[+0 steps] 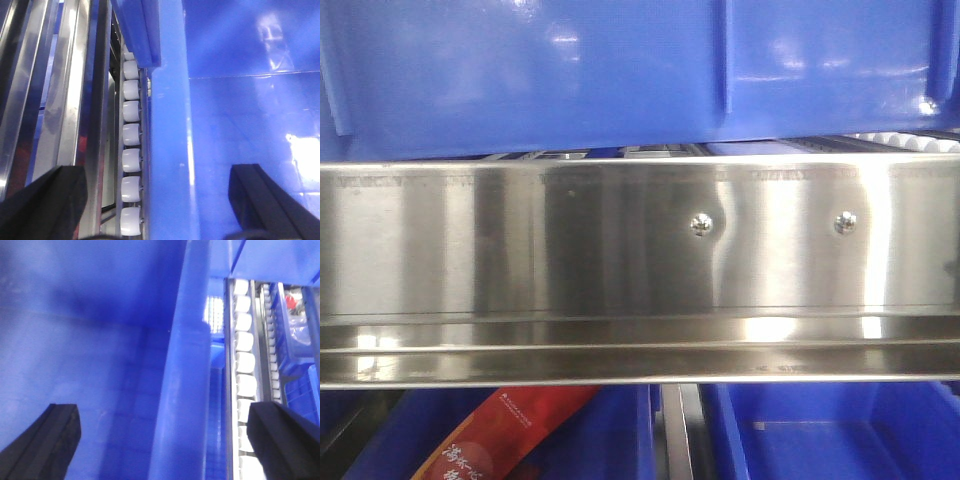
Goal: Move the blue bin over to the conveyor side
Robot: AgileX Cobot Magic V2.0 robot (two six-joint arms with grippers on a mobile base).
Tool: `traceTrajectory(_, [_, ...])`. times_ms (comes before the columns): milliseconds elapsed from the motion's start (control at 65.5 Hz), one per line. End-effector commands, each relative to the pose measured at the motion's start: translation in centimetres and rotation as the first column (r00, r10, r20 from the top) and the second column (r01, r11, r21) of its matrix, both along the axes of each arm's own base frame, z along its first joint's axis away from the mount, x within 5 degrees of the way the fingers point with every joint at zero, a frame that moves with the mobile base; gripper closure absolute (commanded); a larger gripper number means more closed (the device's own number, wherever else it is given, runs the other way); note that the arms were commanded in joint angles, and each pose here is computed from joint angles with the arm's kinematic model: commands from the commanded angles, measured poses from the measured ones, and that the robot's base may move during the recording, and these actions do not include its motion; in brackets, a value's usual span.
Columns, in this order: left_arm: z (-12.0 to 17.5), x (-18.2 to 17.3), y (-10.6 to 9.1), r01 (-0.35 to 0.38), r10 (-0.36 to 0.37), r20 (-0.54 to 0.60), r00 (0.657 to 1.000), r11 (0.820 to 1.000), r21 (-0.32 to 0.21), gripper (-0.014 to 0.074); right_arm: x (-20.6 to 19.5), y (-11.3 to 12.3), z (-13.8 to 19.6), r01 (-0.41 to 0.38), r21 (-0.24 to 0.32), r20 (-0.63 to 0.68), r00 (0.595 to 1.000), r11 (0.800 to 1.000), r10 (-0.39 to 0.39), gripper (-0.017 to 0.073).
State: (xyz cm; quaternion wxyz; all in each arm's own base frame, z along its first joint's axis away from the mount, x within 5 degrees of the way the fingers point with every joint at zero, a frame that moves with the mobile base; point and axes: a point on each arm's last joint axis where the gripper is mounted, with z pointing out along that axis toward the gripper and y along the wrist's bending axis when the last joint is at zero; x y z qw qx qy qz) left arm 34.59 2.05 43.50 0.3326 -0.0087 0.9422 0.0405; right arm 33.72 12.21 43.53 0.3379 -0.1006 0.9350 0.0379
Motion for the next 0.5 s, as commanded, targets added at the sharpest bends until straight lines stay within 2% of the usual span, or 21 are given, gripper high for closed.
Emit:
traceTrajectory(0, [0.22, 0.03, 0.07, -0.001, 0.001, 0.014, 1.0, 1.0, 0.0, 0.0117, 0.17, 0.09, 0.0, 0.0, 0.005, 0.011, 1.0, 1.0, 0.0, 0.0])
traceTrajectory(107, [0.08, 0.16, 0.07, -0.001, 0.001, 0.01, 1.0, 1.0, 0.0, 0.0117, 0.34, 0.24, -0.25, -0.003, 0.011, 0.002, 1.0, 1.0, 0.003, 0.0])
traceTrajectory(214, [0.08, 0.16, 0.07, -0.001, 0.001, 0.01, 1.0, 1.0, 0.0, 0.0117, 0.24, 0.52, -0.27, -0.015, 0.041, -0.01, 1.0, 0.999, 0.015, 0.0])
traceTrajectory(366, [0.09, 0.16, 0.07, -0.001, 0.001, 0.01, 1.0, 1.0, 0.0, 0.0117, 0.23, 0.54, -0.27, -0.015, 0.043, -0.011, 1.0, 0.999, 0.016, 0.0])
traceTrajectory(488, [0.09, 0.16, 0.07, -0.001, 0.001, 0.01, 1.0, 1.0, 0.0, 0.0117, -0.1, 0.41, 0.14, 0.018, 0.074, -0.008, 1.0, 0.997, -0.017, 0.0])
